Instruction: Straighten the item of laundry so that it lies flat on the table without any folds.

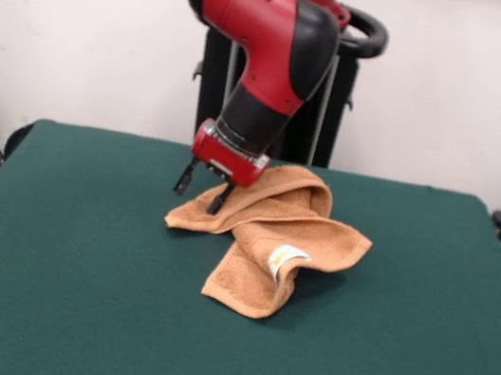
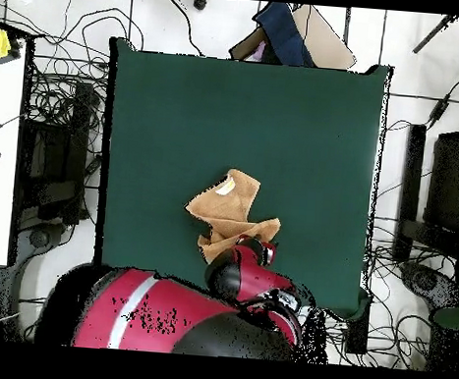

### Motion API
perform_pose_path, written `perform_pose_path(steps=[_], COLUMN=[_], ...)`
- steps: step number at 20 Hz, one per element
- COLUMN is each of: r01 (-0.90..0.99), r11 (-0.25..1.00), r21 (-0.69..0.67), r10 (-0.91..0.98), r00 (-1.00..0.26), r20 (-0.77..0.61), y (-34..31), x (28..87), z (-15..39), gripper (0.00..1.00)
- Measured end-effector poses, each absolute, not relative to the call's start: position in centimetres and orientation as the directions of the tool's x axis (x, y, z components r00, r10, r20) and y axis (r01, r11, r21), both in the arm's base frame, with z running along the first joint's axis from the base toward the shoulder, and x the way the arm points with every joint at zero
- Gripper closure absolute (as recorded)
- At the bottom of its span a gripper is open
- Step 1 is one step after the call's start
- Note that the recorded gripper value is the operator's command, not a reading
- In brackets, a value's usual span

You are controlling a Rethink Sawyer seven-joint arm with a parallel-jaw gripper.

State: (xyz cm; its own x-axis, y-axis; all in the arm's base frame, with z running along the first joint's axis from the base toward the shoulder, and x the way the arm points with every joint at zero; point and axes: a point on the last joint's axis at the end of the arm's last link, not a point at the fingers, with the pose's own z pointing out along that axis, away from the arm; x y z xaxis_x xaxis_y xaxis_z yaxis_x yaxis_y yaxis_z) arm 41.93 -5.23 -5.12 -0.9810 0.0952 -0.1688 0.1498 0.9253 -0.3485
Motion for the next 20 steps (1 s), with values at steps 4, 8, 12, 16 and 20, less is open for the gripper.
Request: perform_pose_path(steps=[4, 8, 12, 16, 20], r01=[0.189, 0.231, 0.231, 0.215, 0.216], r11=[0.936, 0.948, 0.953, 0.968, 0.976], r21=[-0.298, -0.221, -0.196, -0.127, -0.038], r10=[0.143, 0.205, 0.213, 0.203, 0.212], r00=[-0.975, -0.97, -0.971, -0.974, -0.973], r20=[-0.169, -0.133, -0.108, -0.103, -0.089], y=[-5.8, -6.7, -6.1, -4.5, -3.1], x=[41.9, 42.3, 42.8, 44.1, 45.3], z=[-5.0, -4.6, -4.2, -3.7, -3.1], gripper=[0.0, 0.0, 0.0, 0.0, 0.0])
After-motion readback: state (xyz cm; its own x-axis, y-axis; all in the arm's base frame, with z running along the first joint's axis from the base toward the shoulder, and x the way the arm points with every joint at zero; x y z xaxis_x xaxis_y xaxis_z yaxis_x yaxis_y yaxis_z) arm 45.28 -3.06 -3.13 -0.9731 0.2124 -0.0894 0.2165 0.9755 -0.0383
